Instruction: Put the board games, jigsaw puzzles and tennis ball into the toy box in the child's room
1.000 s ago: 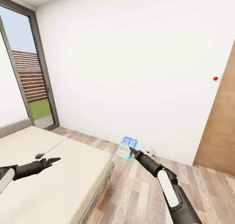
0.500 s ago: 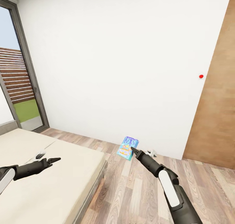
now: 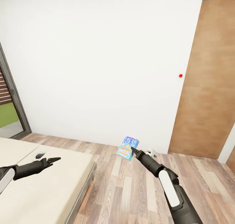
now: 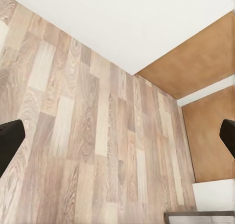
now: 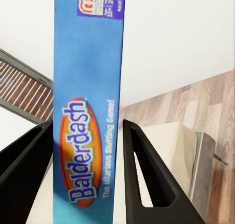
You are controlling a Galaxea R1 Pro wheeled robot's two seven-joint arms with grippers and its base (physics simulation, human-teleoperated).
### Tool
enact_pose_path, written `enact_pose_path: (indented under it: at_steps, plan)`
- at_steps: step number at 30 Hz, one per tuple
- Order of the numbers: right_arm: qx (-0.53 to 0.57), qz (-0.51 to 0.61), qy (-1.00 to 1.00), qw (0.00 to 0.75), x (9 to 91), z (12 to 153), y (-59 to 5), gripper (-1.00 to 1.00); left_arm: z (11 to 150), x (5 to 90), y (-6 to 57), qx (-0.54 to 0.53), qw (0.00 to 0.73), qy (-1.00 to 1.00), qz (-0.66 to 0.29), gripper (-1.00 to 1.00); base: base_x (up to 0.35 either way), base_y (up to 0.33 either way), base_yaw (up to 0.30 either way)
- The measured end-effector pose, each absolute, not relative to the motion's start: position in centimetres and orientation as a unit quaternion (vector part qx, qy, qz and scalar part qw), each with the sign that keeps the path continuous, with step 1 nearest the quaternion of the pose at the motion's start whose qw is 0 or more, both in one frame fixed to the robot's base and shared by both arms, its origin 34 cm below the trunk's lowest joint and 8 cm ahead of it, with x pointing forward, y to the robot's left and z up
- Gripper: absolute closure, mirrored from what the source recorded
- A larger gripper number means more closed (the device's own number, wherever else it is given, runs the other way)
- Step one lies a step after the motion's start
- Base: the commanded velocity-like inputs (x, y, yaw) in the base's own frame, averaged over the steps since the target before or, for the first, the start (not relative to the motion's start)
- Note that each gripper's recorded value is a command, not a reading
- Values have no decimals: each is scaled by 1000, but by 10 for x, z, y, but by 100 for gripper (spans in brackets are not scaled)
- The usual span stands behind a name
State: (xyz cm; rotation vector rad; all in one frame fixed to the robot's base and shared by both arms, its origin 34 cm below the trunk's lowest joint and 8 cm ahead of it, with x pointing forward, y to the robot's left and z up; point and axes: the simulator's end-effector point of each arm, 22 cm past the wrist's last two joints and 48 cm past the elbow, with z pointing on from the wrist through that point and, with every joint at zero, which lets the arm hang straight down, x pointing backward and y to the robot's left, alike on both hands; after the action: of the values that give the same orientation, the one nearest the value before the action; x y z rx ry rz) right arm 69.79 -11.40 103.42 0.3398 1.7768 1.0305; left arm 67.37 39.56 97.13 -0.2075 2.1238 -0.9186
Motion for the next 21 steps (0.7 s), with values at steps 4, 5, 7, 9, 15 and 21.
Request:
enact_pose_path:
  at_steps: [4, 5, 7, 9, 15, 21]
  plan:
    - [141, 427, 736, 505, 698, 1034, -114, 100, 972, 674, 396, -82, 398, 838, -364, -100, 0, 0, -280]
    - [141, 427, 736, 505, 698, 1035, -114, 100, 973, 673, 395, -82, 398, 838, -364, -100, 0, 0, -280]
    - [141, 427, 736, 505, 697, 1038, -114, 100, 976, 674, 397, -84, 400, 837, -364, -100, 0, 0, -281]
    - [141, 427, 736, 506, 697, 1040, -114, 100, 980, 674, 399, -87, 403, 835, -365, -100, 0, 0, -281]
    - [141, 427, 735, 507, 696, 1047, -114, 100, 989, 673, 401, -91, 406, 833, -365, -100, 0, 0, -281]
    - [141, 427, 735, 507, 694, 1054, -114, 100, 995, 672, 402, -91, 405, 834, -364, -100, 0, 0, -281]
